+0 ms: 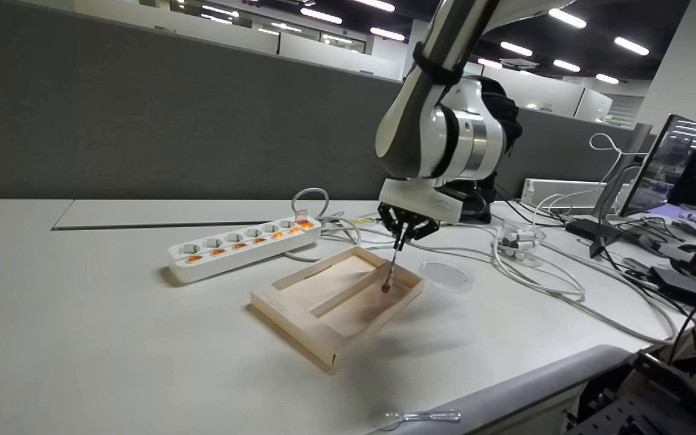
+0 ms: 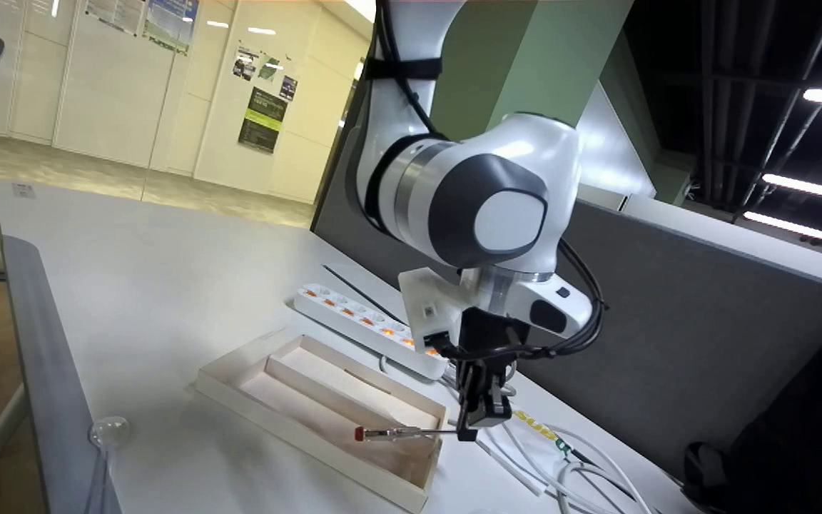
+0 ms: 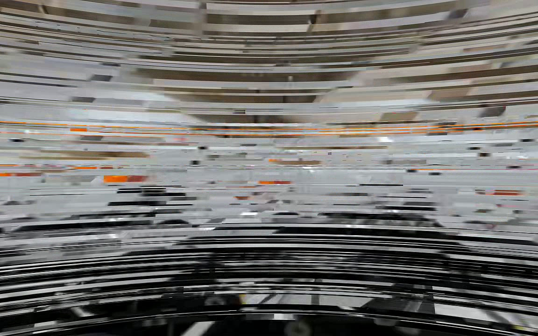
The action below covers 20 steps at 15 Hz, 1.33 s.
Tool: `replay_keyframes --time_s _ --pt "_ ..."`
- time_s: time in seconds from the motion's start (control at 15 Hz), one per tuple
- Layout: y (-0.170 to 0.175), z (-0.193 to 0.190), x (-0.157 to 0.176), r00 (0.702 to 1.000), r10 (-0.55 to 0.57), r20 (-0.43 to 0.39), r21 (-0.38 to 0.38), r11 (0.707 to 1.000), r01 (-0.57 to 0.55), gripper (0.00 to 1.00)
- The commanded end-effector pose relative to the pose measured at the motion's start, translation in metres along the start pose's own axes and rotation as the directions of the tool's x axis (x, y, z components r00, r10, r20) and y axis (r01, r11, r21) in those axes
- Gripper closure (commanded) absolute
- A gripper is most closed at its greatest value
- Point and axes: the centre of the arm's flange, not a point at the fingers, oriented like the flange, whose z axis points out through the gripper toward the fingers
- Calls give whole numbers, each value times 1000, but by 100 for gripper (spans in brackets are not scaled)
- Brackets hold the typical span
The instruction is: Remove the screwdriver from the tray
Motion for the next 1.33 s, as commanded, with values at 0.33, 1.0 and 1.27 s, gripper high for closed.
replay_keyframes --time_s 0.33,1.0,1.27 --pt "78 -73 55 964 217 -154 20 976 -216 96" --pt "123 -33 80 920 379 -98 23 925 -379 96" --pt "133 -17 84 903 424 -66 17 905 -424 96"
